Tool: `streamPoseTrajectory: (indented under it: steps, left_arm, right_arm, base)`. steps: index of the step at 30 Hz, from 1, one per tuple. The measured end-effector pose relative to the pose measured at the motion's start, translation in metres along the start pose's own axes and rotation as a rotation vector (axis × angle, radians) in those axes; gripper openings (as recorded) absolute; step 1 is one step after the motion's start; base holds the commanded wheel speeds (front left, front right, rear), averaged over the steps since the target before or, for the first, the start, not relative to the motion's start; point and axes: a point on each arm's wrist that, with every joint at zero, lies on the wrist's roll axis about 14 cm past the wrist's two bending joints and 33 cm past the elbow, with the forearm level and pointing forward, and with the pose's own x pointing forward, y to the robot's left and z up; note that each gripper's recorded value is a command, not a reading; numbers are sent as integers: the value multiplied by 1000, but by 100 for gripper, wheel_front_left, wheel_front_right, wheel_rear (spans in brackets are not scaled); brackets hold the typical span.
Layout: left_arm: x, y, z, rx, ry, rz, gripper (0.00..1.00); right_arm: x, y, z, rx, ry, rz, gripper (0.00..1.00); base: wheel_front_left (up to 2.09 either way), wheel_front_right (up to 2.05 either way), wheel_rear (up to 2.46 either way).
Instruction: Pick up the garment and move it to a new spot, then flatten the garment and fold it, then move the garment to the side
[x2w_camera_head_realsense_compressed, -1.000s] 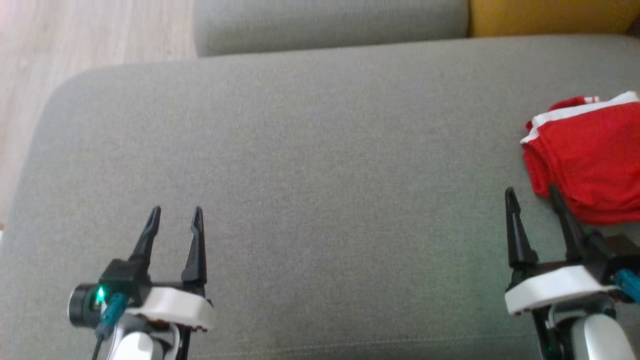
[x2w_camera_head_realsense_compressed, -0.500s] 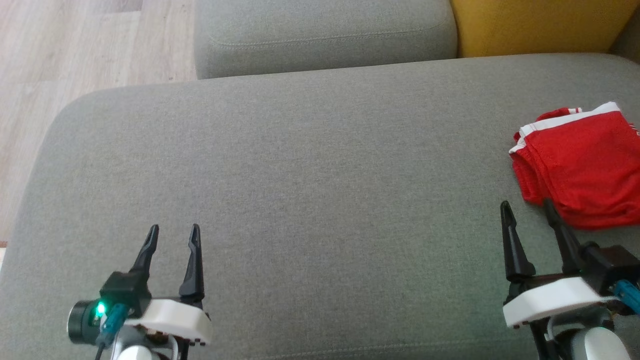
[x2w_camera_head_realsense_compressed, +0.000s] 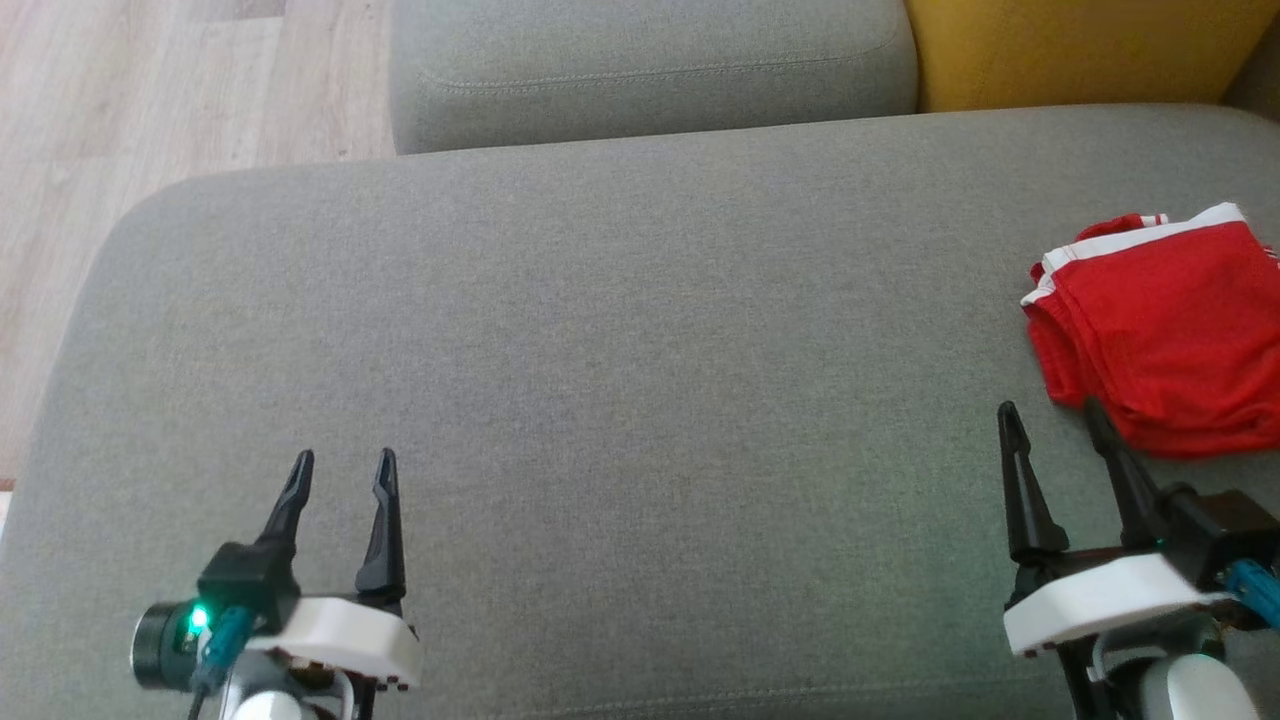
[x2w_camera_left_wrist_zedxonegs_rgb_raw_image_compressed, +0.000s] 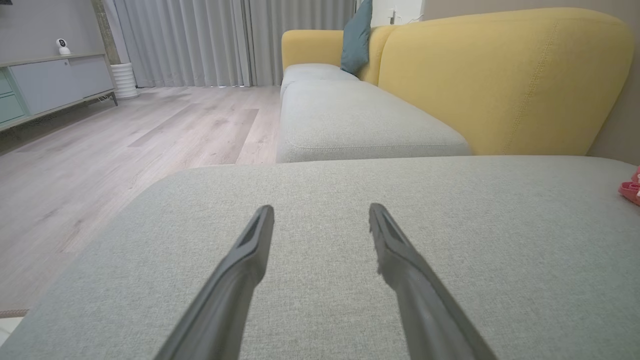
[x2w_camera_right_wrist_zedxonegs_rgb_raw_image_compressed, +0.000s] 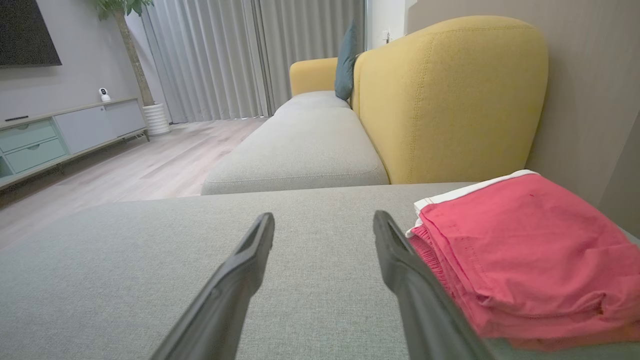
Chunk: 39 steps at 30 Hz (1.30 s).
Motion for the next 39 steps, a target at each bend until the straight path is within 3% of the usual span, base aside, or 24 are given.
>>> streamPoseTrajectory:
  steps: [5,6,13,39]
  left_arm:
    - [0,0,0,-9,2,2,100]
    - [0,1,-1,-7,4,1,0]
    - [-20,1,-43,-34,144,20,0]
    - [-19,14,-51,-339,209,103,0]
  right_arm:
    - [1,1,-1,0,2,3,100]
    - [2,2,-1,1,4,5,0]
    - [-9,1,-39,38,119,-3,0]
    - [-6,0,-44,346,116,-27,0]
  base:
    - [0,0,0]
    - [0,0,0]
    - [0,0,0]
    - [0,0,0]
